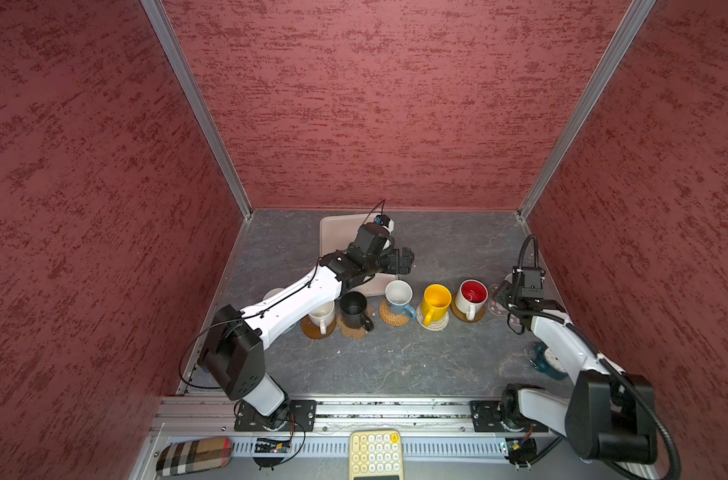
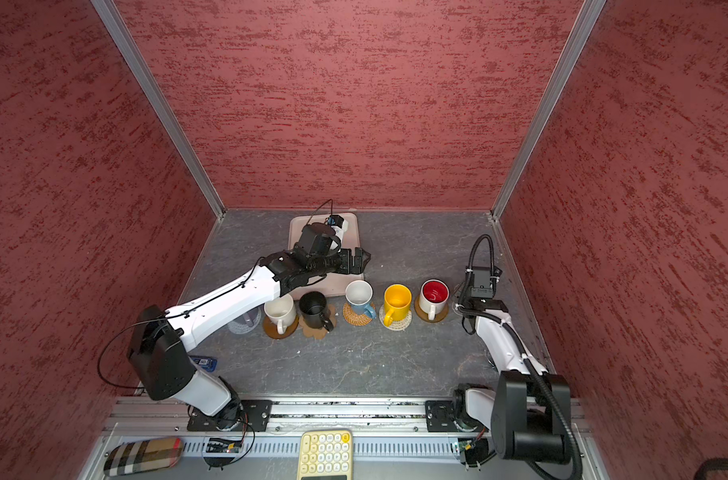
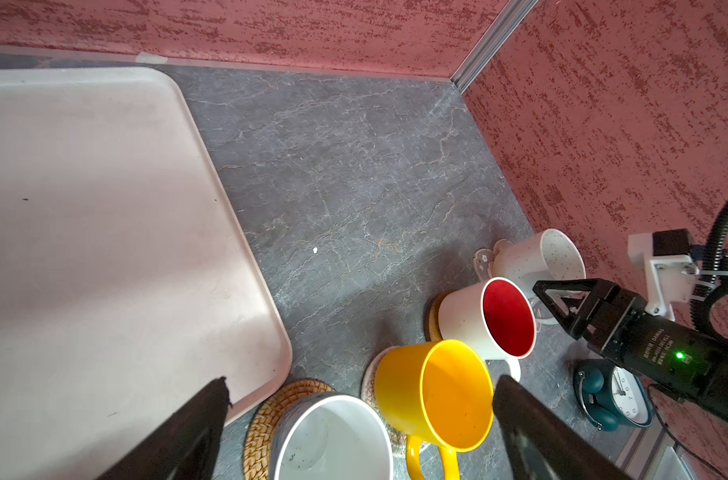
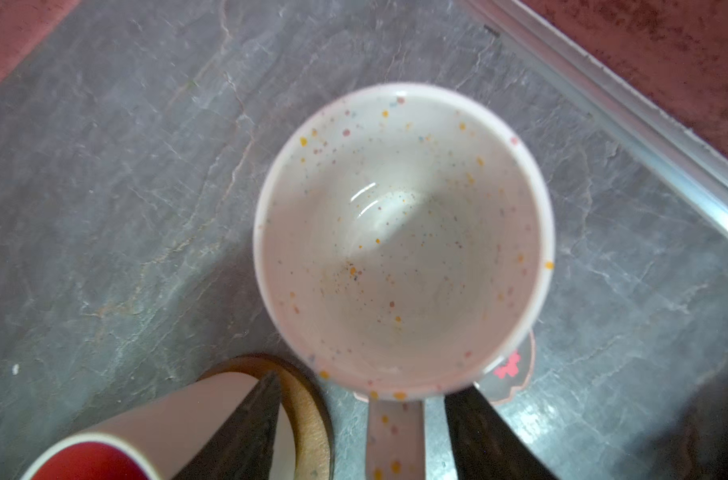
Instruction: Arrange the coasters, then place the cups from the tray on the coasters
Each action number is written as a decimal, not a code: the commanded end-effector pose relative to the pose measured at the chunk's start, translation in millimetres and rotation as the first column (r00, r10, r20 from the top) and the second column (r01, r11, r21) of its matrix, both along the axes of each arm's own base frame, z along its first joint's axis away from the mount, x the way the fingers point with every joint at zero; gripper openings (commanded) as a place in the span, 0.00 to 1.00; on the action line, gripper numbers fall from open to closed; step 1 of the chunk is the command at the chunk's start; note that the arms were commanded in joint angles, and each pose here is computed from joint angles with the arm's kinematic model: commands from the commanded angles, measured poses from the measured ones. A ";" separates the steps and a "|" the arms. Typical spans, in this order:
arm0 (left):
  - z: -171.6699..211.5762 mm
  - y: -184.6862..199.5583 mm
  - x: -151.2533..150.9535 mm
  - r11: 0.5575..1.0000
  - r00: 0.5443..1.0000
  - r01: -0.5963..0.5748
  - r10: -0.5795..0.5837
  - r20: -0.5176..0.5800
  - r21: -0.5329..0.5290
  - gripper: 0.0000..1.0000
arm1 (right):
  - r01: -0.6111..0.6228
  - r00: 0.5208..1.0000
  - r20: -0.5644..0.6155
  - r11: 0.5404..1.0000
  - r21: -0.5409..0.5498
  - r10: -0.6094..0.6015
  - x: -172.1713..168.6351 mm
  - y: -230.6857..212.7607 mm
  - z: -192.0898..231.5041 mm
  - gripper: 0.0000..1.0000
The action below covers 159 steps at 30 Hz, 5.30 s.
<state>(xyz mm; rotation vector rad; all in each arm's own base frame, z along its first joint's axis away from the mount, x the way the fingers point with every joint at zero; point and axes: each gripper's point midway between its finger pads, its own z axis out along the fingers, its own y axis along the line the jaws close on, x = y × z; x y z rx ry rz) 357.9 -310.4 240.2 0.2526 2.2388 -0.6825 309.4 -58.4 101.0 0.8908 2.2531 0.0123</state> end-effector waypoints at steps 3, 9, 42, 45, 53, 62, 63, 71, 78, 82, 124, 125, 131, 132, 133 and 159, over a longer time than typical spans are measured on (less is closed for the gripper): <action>22.6 27.8 -6.2 0.998 0.998 -0.049 0.047 0.050 0.035 1.00 | -0.050 0.993 0.109 0.999 -0.004 0.050 1.3 6.0 29.8 0.73; 39.8 74.0 -13.5 0.985 0.985 -0.144 0.135 0.106 0.090 1.00 | -0.158 0.942 0.295 0.987 -0.026 0.159 3.7 22.5 71.8 0.85; -42.5 313.0 73.5 0.803 0.812 -0.568 0.511 0.282 0.181 1.00 | -0.234 0.750 0.559 0.932 -0.277 0.355 118.9 24.6 107.5 0.99; -63.1 319.7 87.3 0.804 0.823 -0.558 0.505 0.260 0.205 1.00 | -0.230 0.738 0.553 0.915 -0.332 0.386 120.7 23.4 100.1 0.99; -96.8 329.5 108.2 0.823 0.839 -0.528 0.467 0.281 0.209 1.00 | -0.215 0.726 0.539 0.885 -0.412 0.427 125.7 20.1 86.7 0.99; -102.7 330.2 110.5 0.842 0.869 -0.485 0.434 0.236 0.236 1.00 | -0.219 0.771 0.515 0.915 -0.340 0.375 131.4 17.2 77.1 0.99; -103.2 331.2 105.8 0.841 0.870 -0.486 0.437 0.231 0.239 1.00 | -0.220 0.777 0.503 0.912 -0.347 0.379 129.5 16.6 77.8 0.99; -107.2 324.0 83.2 0.839 0.860 -0.502 0.460 0.220 0.209 1.00 | -0.233 0.784 0.480 0.904 -0.359 0.393 116.5 17.8 75.8 0.99; -126.0 326.4 65.4 0.818 0.835 -0.534 0.470 0.286 0.213 1.00 | -0.229 0.790 0.462 0.893 -0.388 0.403 111.3 15.7 75.0 0.99; -124.7 325.4 65.9 0.823 0.826 -0.537 0.471 0.309 0.182 1.00 | -0.230 0.783 0.469 0.891 -0.391 0.408 103.8 17.7 75.8 0.99; -123.4 330.1 42.2 0.778 0.719 -0.620 0.510 0.471 0.104 1.00 | -0.215 0.694 0.527 0.840 -0.498 0.490 70.9 27.4 37.0 0.99; -124.4 329.2 41.7 0.778 0.717 -0.620 0.507 0.478 0.104 1.00 | -0.213 0.695 0.527 0.841 -0.498 0.488 71.0 26.8 37.3 0.99; -125.3 327.6 40.6 0.779 0.715 -0.619 0.502 0.487 0.106 1.00 | -0.243 0.700 0.506 0.835 -0.494 0.503 77.8 29.4 34.6 0.99; -125.3 328.2 40.5 0.777 0.714 -0.620 0.503 0.487 0.106 1.00 | -0.255 0.702 0.497 0.832 -0.493 0.510 79.4 30.5 33.1 0.99; -124.7 327.8 40.7 0.778 0.713 -0.620 0.504 0.488 0.102 1.00 | -0.257 0.702 0.496 0.831 -0.493 0.511 79.5 31.0 32.8 0.99; -125.5 328.9 41.6 0.785 0.721 -0.612 0.501 0.479 0.101 1.00 | -0.249 0.701 0.501 0.832 -0.495 0.508 77.8 29.9 33.6 0.99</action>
